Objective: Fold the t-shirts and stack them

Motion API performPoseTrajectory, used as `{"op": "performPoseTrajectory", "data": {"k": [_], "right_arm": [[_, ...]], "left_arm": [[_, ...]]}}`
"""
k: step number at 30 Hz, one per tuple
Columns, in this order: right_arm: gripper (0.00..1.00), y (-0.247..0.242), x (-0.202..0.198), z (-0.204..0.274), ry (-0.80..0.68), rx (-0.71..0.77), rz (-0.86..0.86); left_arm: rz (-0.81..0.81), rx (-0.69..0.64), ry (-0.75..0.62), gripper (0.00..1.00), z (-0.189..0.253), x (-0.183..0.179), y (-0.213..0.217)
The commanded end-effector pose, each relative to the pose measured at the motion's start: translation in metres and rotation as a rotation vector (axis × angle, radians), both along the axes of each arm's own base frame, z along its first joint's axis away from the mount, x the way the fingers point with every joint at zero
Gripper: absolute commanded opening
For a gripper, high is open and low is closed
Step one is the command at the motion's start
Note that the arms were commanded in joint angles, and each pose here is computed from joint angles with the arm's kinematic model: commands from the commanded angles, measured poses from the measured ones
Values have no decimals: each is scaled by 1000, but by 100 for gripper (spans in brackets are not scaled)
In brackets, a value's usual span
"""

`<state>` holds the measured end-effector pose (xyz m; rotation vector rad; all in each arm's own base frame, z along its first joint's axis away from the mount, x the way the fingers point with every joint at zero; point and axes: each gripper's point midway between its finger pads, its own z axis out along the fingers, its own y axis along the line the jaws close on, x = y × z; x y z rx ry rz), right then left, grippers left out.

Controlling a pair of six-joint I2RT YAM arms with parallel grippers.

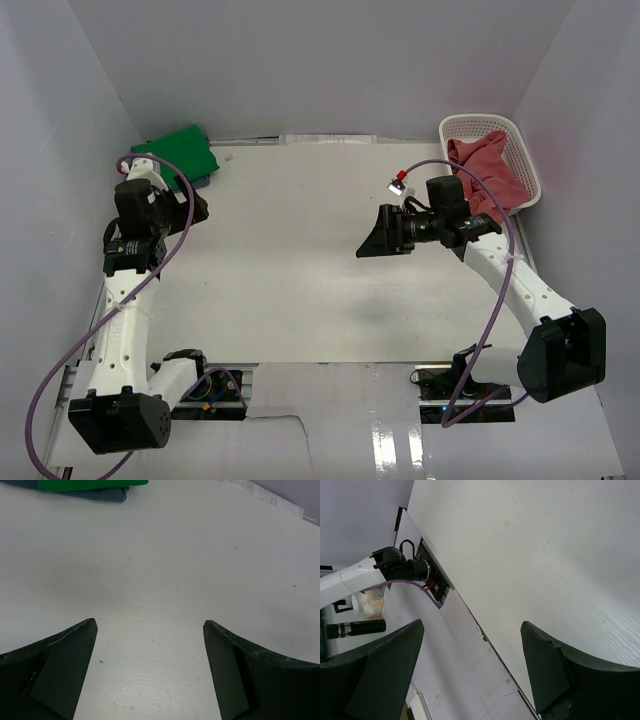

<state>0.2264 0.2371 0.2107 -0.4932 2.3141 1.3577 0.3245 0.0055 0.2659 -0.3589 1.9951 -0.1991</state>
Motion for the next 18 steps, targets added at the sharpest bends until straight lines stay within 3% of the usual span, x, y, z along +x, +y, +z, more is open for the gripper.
{"op": "performPoseTrajectory", "data": {"k": [1, 18], "right_arm": [[85, 1, -1, 12, -69, 25, 12], [85, 5, 1, 13, -60, 45, 35]], "left_arm": [[22, 41, 49, 98, -10, -11, 7], [-22, 34, 86, 98, -27, -9, 0]]}}
